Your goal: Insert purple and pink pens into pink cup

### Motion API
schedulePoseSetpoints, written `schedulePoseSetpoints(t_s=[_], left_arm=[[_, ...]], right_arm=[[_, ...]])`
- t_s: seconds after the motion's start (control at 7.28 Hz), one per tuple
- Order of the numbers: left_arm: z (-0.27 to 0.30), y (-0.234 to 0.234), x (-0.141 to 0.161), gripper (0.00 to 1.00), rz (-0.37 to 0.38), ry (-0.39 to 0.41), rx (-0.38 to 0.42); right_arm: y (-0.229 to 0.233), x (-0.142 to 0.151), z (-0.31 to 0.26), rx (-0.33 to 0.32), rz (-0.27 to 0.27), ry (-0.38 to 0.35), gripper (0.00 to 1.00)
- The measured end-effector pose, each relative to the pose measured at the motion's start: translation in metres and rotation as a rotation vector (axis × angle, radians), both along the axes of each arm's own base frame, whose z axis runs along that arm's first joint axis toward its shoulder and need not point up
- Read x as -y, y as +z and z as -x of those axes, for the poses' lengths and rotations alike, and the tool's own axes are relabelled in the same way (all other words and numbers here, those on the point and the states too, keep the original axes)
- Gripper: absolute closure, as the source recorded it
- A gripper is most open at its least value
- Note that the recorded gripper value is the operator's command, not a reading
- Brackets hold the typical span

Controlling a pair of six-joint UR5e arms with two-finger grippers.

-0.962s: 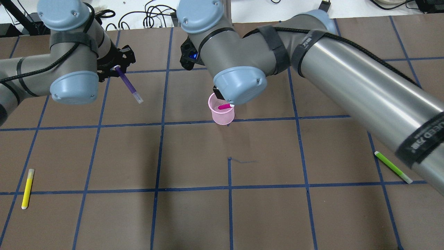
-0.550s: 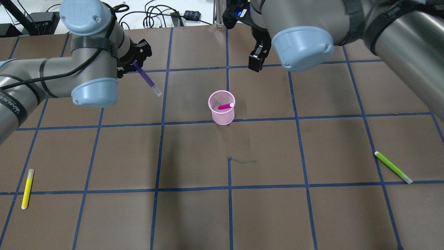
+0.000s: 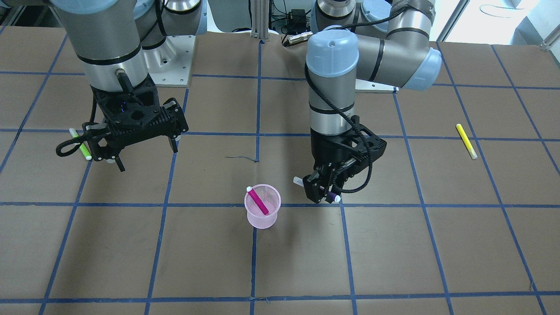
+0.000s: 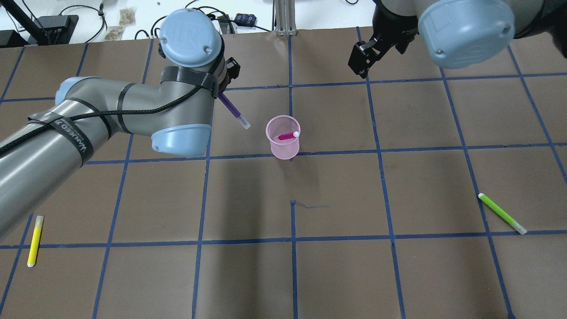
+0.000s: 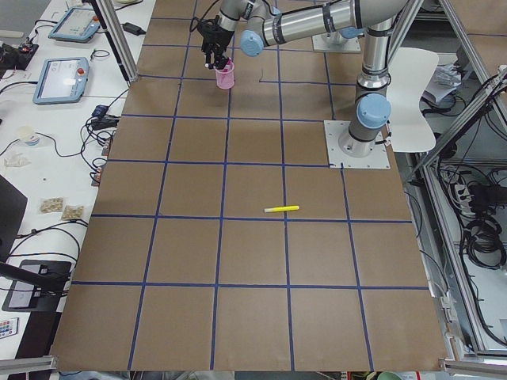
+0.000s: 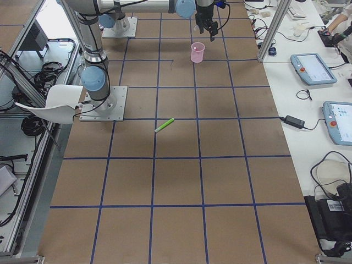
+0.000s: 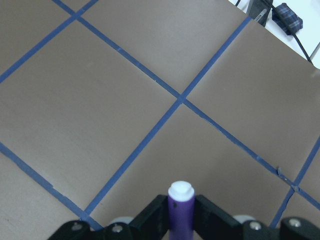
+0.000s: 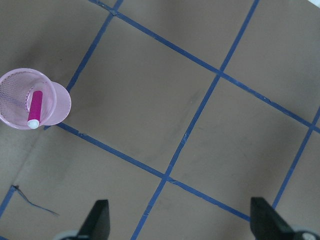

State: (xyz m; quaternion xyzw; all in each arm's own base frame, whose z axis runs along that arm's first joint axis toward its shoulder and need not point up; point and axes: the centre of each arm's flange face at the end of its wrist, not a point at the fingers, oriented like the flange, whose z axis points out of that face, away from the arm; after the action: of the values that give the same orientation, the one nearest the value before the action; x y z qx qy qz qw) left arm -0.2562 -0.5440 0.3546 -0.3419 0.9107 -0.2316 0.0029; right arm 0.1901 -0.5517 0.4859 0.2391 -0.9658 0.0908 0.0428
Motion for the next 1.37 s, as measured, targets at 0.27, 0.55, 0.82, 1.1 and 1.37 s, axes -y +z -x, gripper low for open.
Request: schedulePoseSetpoints(t_s=[0.27, 0.55, 0.82, 1.1, 1.37], left_arm=[[0.034, -0.013, -0.009, 1.00, 0.042, 0.024, 0.042], [0.046, -0.024, -0.004, 1.00, 0.098, 0.027, 0.042], [0.055, -0.039, 0.000, 1.00, 0.130, 0.028, 0.048], [0.070, -0.057, -0.003, 1.00, 0.136, 0.031, 0.062], [0.081, -0.068, -0.010, 1.00, 0.129, 0.024, 0.075]], right_arm=[[0.014, -0.022, 0.003, 0.032, -0.030, -0.131, 0.13], [0.019, -0.033, 0.002, 0.085, -0.050, -0.261, 0.00], [0.022, -0.038, 0.002, 0.105, -0.057, -0.369, 0.00], [0.022, -0.043, 0.003, 0.104, -0.078, -0.435, 0.00], [0.022, -0.044, 0.004, 0.098, -0.080, -0.438, 0.00]])
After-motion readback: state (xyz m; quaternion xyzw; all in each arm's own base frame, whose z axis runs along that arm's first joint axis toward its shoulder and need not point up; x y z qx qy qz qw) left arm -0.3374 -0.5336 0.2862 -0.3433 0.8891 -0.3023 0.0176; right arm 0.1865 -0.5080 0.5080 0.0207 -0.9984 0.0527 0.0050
